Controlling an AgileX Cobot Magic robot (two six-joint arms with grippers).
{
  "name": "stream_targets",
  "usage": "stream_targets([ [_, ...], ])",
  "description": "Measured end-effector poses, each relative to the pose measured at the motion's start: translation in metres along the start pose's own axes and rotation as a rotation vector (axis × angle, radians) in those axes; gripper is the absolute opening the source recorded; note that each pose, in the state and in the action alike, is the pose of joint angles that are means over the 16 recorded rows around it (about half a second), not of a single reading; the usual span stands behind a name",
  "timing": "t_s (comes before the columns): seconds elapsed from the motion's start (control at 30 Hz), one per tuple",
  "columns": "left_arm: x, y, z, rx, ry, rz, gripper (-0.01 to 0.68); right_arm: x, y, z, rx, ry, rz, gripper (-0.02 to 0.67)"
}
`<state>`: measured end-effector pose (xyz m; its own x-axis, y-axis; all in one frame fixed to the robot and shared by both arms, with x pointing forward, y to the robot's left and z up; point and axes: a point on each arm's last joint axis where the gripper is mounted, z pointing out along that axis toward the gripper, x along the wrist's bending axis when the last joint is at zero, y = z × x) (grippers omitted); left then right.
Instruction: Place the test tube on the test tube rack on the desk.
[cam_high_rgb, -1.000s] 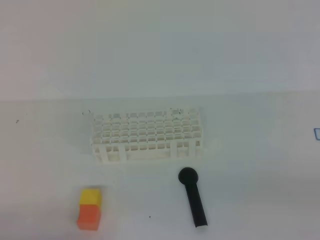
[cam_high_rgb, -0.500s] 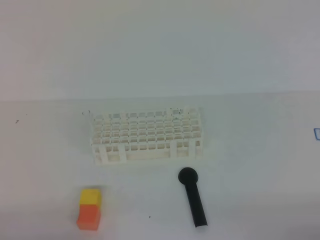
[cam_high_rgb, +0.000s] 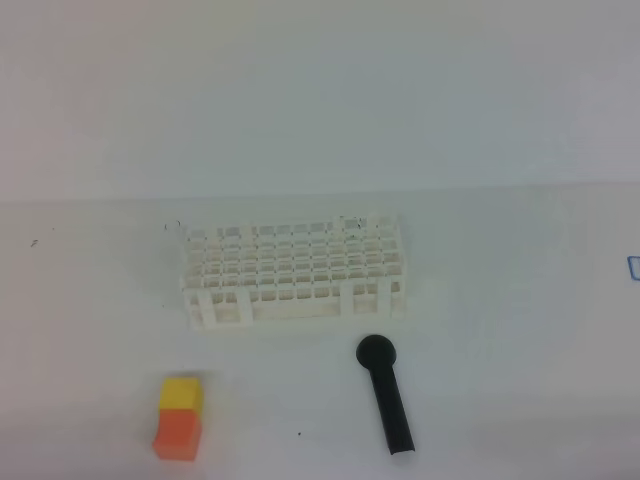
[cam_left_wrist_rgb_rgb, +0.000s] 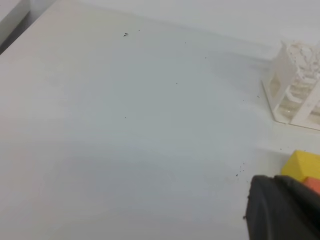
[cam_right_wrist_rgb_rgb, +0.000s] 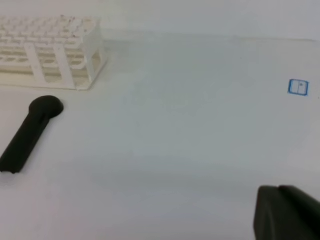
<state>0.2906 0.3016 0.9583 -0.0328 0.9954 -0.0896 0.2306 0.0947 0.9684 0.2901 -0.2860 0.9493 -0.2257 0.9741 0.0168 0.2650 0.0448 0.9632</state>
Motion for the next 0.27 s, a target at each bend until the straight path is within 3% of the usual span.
stream_targets([
  [0.27,0.0,-0.0001,0.0002,0.002,0.0,0.0,-0.001,0.0,-0.0001,-0.0001,0.003,0.0,-0.011,-0.001],
])
